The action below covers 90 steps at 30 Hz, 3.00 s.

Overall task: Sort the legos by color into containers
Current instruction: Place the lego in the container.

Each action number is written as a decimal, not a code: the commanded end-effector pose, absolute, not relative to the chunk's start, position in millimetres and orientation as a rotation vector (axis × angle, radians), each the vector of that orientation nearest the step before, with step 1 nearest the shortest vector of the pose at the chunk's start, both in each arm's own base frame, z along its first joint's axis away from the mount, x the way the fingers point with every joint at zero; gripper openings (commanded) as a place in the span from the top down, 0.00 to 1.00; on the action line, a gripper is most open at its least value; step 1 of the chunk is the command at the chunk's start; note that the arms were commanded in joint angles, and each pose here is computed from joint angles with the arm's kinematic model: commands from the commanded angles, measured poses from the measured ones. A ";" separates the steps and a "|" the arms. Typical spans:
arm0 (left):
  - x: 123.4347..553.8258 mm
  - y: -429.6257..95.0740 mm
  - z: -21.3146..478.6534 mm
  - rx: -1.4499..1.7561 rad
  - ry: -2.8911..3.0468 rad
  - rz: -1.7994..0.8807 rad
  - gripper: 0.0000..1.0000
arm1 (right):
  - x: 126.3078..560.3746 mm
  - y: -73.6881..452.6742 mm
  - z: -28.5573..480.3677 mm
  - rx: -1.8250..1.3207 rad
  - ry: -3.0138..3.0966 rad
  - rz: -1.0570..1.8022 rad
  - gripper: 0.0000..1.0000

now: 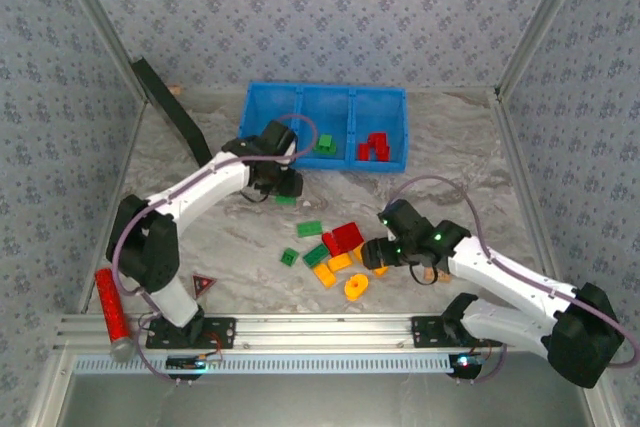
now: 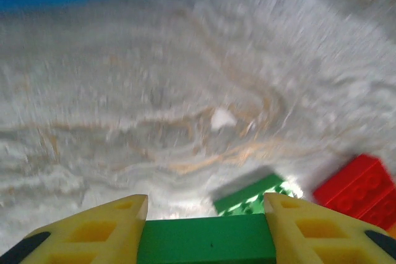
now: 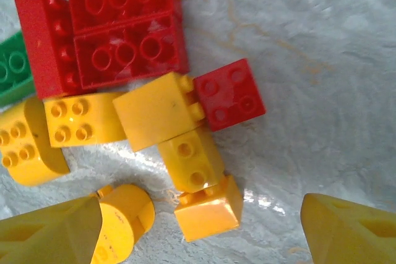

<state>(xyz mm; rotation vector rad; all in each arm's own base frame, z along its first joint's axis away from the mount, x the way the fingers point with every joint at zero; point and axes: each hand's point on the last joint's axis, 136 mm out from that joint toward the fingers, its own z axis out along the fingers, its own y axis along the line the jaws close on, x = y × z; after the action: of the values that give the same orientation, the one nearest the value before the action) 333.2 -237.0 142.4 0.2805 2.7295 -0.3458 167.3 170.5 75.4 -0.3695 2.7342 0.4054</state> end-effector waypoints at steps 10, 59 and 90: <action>430.5 -294.3 182.6 0.301 2.540 -0.383 0.66 | 162.7 163.3 43.3 -0.355 2.780 0.227 0.19; 500.4 -340.6 179.7 0.338 2.508 -0.442 0.34 | 138.5 166.8 77.3 -0.327 2.822 0.393 0.67; 223.9 -113.2 206.3 0.015 2.619 -0.430 0.30 | 493.2 392.7 247.0 -0.746 2.151 0.381 0.67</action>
<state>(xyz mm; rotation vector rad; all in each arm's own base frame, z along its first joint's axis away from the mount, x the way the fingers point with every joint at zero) 245.5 -113.5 217.0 0.0623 2.5756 -0.3734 481.8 381.1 256.2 -0.6698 2.1812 0.4083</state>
